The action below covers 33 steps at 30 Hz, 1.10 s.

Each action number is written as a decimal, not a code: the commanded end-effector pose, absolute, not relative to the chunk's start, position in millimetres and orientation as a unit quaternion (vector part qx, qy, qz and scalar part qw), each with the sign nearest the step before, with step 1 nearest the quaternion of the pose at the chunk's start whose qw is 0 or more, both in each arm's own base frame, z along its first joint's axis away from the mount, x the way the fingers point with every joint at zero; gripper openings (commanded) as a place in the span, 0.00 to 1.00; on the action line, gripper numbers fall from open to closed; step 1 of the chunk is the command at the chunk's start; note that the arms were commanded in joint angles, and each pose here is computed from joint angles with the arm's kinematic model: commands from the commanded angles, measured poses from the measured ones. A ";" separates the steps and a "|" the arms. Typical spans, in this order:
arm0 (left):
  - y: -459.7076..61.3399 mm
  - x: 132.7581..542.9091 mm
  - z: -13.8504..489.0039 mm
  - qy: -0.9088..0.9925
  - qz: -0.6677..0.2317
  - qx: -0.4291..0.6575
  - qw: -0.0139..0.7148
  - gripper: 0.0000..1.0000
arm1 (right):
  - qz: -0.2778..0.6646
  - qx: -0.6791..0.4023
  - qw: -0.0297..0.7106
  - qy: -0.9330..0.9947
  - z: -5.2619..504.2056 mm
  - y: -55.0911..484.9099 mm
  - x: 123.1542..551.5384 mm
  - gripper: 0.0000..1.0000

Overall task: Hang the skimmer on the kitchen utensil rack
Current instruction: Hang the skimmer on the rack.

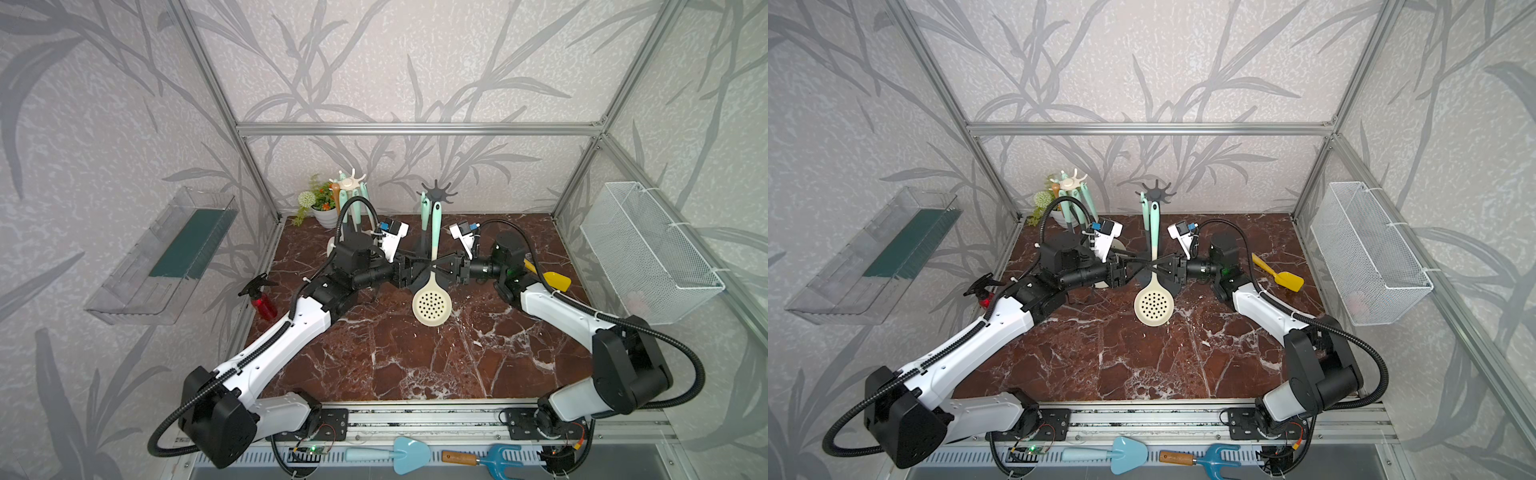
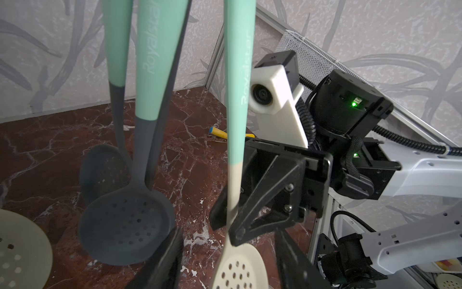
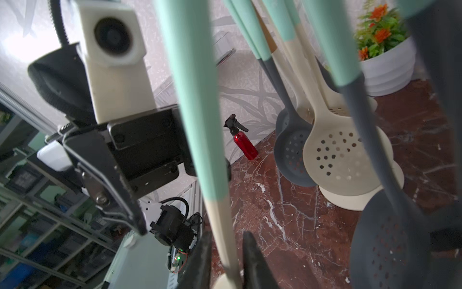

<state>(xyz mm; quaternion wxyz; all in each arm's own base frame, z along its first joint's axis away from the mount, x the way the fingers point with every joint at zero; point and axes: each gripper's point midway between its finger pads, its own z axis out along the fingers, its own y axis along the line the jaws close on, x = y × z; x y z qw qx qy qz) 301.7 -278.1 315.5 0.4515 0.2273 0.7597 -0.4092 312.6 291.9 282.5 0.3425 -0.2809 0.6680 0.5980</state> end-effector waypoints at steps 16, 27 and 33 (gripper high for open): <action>-182.5 286.9 331.3 0.814 -0.248 0.142 0.506 0.83 | 0.412 -0.220 0.518 0.716 333.9 219.1 323.9 0.71; -54.6 287.0 299.4 0.824 -0.069 -0.080 0.557 0.99 | 0.147 -0.103 0.595 0.784 284.7 119.8 329.6 0.92; -17.4 289.3 268.0 0.818 0.000 -0.134 0.560 0.99 | 0.051 -0.065 0.611 0.788 252.4 83.1 330.5 0.94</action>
